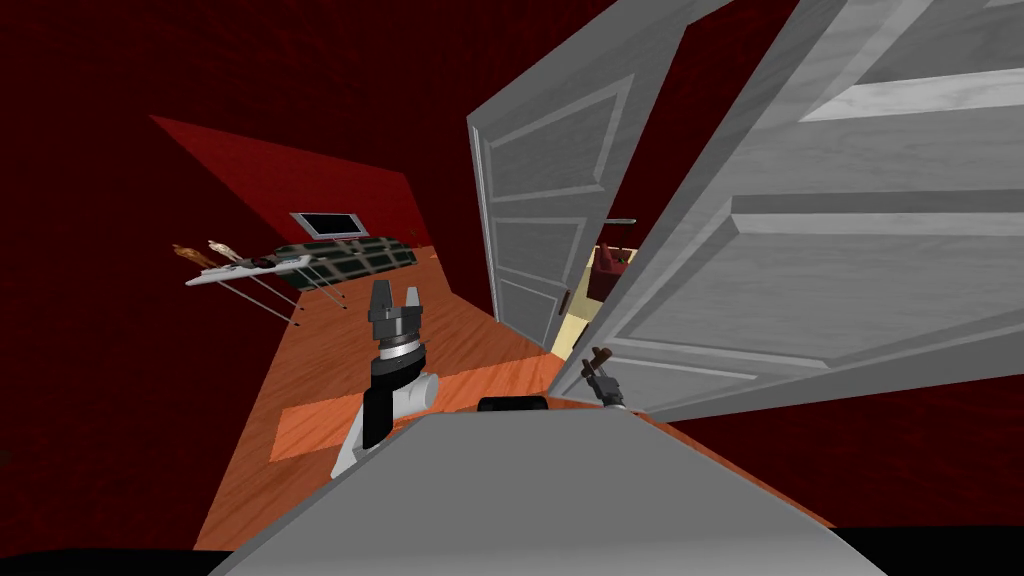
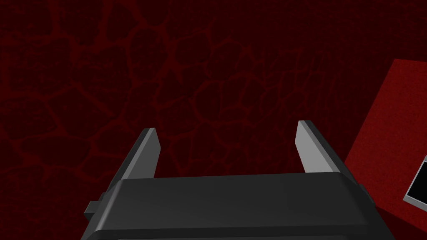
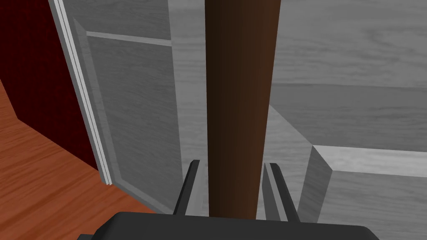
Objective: Pull the door open
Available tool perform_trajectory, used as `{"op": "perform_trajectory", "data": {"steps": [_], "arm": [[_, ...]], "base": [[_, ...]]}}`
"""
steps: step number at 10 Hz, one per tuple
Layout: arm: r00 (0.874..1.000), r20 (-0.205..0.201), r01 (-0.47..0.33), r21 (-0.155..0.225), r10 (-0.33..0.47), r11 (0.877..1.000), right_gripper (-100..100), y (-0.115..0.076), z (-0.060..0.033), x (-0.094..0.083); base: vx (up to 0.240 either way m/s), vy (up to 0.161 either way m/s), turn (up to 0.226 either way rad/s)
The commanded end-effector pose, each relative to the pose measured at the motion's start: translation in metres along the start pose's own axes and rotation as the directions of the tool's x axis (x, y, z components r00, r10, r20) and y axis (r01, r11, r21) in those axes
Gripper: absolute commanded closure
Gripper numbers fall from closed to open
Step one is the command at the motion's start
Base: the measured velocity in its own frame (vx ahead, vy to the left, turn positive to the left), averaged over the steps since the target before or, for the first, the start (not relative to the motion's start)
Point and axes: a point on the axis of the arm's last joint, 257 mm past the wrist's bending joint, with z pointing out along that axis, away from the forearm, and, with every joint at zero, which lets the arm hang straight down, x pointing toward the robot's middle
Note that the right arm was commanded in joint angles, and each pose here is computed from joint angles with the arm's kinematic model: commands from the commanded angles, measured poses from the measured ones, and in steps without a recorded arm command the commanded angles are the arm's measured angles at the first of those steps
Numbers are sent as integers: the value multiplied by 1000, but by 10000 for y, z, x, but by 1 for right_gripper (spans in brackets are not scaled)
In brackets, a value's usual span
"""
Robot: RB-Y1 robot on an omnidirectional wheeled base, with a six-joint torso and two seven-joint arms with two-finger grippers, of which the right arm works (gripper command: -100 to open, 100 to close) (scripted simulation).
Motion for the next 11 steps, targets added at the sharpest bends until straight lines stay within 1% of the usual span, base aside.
{"op": "perform_trajectory", "data": {"steps": [1, 2, 3, 4, 5, 7, 11], "arm": [[1000, -8, -1, 22, 1, 1000, 100, 0, -73, 38], [1000, -11, -1, 38, 2, 999, 100, -5, -114, 49], [1000, -12, -2, 47, 2, 999, 100, -8, -135, 54], [1000, 1, -1, 42, 1, 999, 100, -31, -124, 6], [1000, 4, -1, 55, 1, 998, 100, -32, -174, -5], [1000, -2, -1, 74, 1, 997, 100, -25, -212, 13], [1000, -10, -1, 106, 2, 994, 100, -12, -279, 44]], "base": [[-244, -43, 159], [-218, -63, 140], [-242, -24, 102], [-112, 2, 12], [-170, -36, 130], [-239, -45, 185], [-220, -45, 117]]}}
